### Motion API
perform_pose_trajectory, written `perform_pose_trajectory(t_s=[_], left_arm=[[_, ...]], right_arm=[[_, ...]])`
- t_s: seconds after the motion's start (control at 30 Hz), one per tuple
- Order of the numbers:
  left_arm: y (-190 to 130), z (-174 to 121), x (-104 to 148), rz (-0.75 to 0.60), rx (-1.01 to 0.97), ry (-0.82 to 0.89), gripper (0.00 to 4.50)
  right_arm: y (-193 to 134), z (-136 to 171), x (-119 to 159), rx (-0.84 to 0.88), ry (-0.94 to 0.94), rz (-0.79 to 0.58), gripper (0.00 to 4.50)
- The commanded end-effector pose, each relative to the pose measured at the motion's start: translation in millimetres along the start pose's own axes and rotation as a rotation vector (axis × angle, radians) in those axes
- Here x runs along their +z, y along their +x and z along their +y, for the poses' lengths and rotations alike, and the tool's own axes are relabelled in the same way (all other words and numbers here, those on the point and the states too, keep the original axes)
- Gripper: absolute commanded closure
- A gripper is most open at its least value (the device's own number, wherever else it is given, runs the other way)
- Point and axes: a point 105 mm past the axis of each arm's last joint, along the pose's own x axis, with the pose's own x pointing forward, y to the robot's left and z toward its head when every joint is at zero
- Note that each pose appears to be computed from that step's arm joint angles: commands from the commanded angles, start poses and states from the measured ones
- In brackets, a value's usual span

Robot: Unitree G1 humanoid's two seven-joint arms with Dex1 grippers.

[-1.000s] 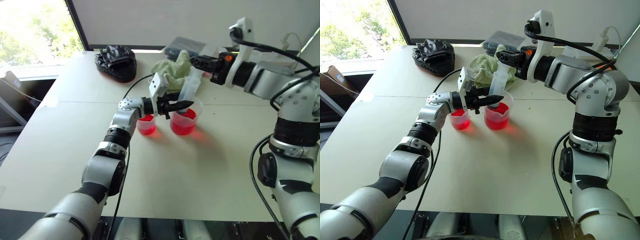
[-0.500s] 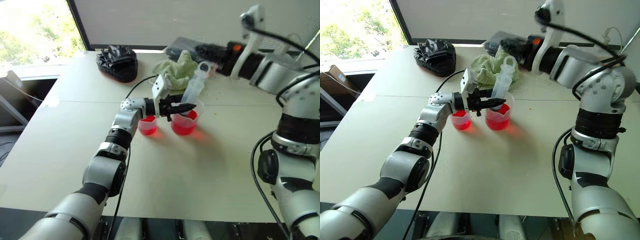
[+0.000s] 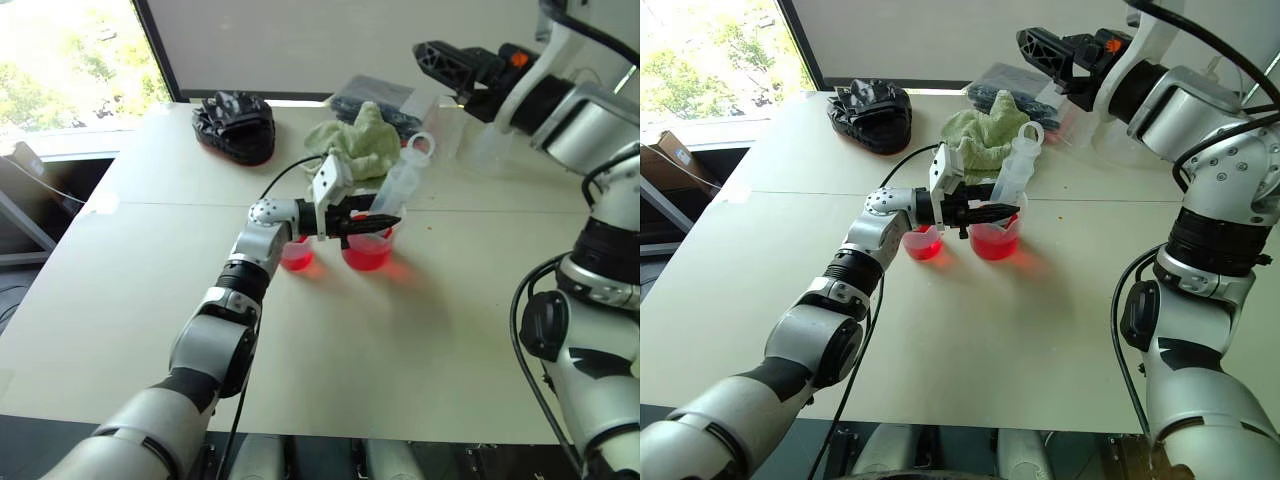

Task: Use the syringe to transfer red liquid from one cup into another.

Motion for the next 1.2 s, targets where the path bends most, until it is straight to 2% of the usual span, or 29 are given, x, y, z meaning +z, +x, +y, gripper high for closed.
perform_pose_trajectory(t_s=[0.03, 0.17, 0.23, 0.5, 0.63, 0.77, 1.2], left_arm=[[-1, 10, 18, -0.077, 0.052, 0.011, 3.13], [-4, 18, 36, -0.130, 0.081, 0.028, 3.13], [-7, 21, 54, -0.188, 0.083, 0.023, 3.13], [-16, 19, 99, -0.337, 0.069, -0.038, 3.13], [-17, 15, 97, -0.330, 0.068, -0.047, 3.13], [-17, 4, 82, -0.283, 0.035, -0.037, 3.13], [-30, 11, 92, -0.286, 0.094, 0.011, 3.13]], right_arm=[[-6, 7, 14, 0.017, -0.015, -0.065, 0.19], [-7, 8, 10, 0.015, -0.007, -0.063, 0.19], [-8, 8, 5, 0.010, 0.001, -0.057, 0.19], [-8, 8, -3, 0.005, 0.012, -0.046, 0.19], [-8, 9, -4, 0.008, 0.017, -0.044, 0.19], [-7, 9, -6, 0.011, 0.014, -0.040, 0.19], [-5, 10, -8, 0.015, 0.016, -0.037, 0.19]])
